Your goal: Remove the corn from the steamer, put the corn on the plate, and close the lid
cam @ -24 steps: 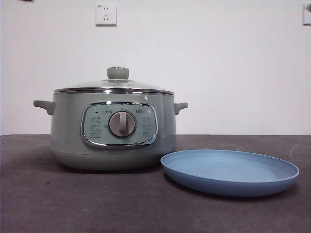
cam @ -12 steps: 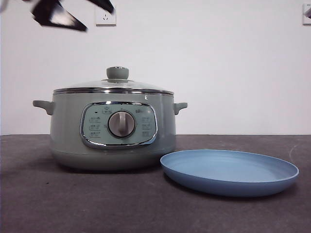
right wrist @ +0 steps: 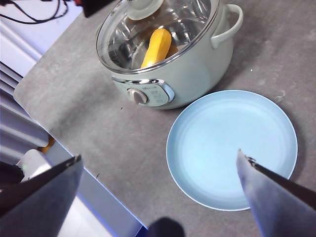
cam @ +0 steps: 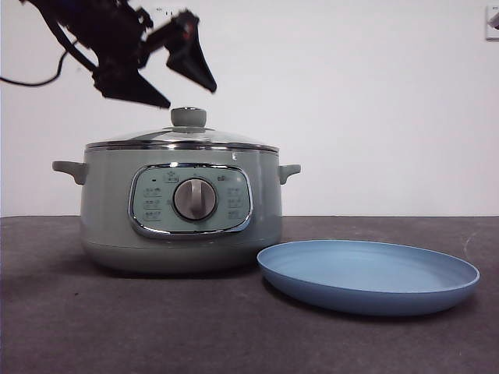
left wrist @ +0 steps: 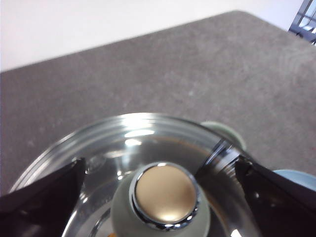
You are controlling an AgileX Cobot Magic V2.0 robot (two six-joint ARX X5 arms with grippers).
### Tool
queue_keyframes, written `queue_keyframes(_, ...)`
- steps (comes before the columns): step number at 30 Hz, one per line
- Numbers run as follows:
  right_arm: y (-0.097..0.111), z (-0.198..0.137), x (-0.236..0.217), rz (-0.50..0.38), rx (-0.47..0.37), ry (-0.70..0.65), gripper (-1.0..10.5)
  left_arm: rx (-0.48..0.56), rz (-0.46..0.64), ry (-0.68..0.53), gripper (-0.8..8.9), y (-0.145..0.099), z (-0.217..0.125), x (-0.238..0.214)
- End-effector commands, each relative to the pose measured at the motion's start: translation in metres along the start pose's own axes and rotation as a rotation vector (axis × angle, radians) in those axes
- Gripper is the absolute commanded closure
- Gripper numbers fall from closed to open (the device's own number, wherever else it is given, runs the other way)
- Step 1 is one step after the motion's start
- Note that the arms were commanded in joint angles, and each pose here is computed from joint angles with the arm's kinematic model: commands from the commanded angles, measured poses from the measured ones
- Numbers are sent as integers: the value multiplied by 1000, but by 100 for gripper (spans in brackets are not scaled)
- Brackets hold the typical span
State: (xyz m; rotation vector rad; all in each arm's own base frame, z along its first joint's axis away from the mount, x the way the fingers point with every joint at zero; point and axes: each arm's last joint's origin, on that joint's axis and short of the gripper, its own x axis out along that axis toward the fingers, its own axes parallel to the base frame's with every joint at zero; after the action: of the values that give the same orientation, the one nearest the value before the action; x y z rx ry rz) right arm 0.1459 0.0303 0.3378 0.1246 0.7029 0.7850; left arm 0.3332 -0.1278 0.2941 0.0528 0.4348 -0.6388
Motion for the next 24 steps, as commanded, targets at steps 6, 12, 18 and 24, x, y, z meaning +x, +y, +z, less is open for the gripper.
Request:
queue_keyframes(6, 0, 1, 0, 2, -5, -5, 380, 14, 16, 40, 252, -4, -13, 22)
queue_keyframes(12, 0, 1, 0, 2, -6, -6, 380, 13, 48, 55, 261, -7, -14, 23)
queue_keyframes(18, 0, 2, 0, 1, -13, -14, 380, 1, 42, 94, 580, -8, -18, 23)
queue_keyframes(24, 0, 2, 0, 0, -15, -17, 380, -25, 41, 95, 784, -8, -18, 23)
